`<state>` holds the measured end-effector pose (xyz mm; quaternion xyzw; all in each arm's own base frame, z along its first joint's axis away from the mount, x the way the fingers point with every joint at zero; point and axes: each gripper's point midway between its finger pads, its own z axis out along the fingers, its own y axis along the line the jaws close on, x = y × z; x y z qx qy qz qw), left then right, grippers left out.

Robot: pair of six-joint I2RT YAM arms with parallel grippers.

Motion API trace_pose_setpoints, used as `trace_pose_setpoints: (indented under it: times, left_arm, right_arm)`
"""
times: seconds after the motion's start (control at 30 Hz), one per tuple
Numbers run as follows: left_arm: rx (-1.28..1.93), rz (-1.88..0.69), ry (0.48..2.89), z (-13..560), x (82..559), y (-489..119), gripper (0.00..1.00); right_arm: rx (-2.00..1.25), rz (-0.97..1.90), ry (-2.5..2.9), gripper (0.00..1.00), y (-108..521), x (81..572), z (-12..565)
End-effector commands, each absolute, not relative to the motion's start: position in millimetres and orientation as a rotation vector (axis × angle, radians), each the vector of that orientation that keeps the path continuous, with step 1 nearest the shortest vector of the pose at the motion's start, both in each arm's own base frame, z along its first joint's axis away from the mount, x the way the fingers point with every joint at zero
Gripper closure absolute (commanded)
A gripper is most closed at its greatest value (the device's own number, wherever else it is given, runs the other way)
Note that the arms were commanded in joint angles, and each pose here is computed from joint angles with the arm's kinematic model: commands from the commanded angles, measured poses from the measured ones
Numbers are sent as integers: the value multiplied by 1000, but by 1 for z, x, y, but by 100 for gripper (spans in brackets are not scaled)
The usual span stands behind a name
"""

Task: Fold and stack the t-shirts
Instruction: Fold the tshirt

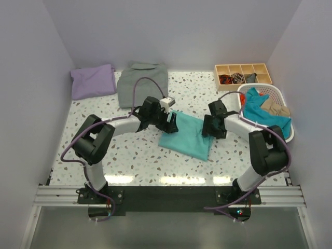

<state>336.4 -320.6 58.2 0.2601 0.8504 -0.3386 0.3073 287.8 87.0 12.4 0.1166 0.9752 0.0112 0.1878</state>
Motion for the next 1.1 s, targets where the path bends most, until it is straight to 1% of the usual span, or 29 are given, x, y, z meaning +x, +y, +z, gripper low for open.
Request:
trace_pose_setpoints:
  times: [0.0,0.07,0.1,0.17,0.2,0.27,0.37,0.4,0.5,0.57,0.63,0.73,0.83,0.87,1.0,1.07]
  left_arm:
    - [690,-896,2223,61,334,-320,18]
    - [684,-895,2238,56,331,-318,18]
    - [681,-896,2238,56,330,-318,18]
    - [675,-896,2249,53,329,-317,18]
    - [672,-892,2253,52,329,-316,18]
    - [662,-872,2254,52,332,-315,18]
    - [648,-837,2252,54,337,-312,18]
    - [643,-835,2254,55,338,-312,18]
    - [608,-797,2256,60,343,-309,19]
    - [558,-724,2248,68,352,-300,19]
    - [503,-651,2245,73,356,-289,19]
    - [423,-560,2179,100,367,-274,18]
    - [432,-621,2081,135,368,-281,17]
    - [456,-643,2055,142,368,-286,17]
    - [539,-785,2000,157,362,-310,18]
    - [570,-860,1994,153,356,-319,18]
  right_arm:
    - [90,227,2788,31,121,318,-6]
    - [7,245,2827,32,126,322,-13]
    - [-22,278,2809,32,133,335,-6]
    - [-71,315,2793,32,139,344,-5]
    - [-80,302,2760,32,140,357,5]
    - [-77,269,2745,32,137,362,16]
    - [-85,258,2630,31,136,375,56]
    - [-91,273,2570,31,137,380,79]
    - [-121,352,2499,30,147,382,108]
    - [-141,431,2463,30,157,380,124]
    - [-142,465,2456,30,161,380,125]
    - [-156,542,2478,30,172,378,116]
    - [-157,626,2473,30,184,380,106]
    - [-151,636,2502,30,186,380,94]
    - [-144,649,2515,31,191,389,79]
    - [-137,619,2527,31,187,392,71]
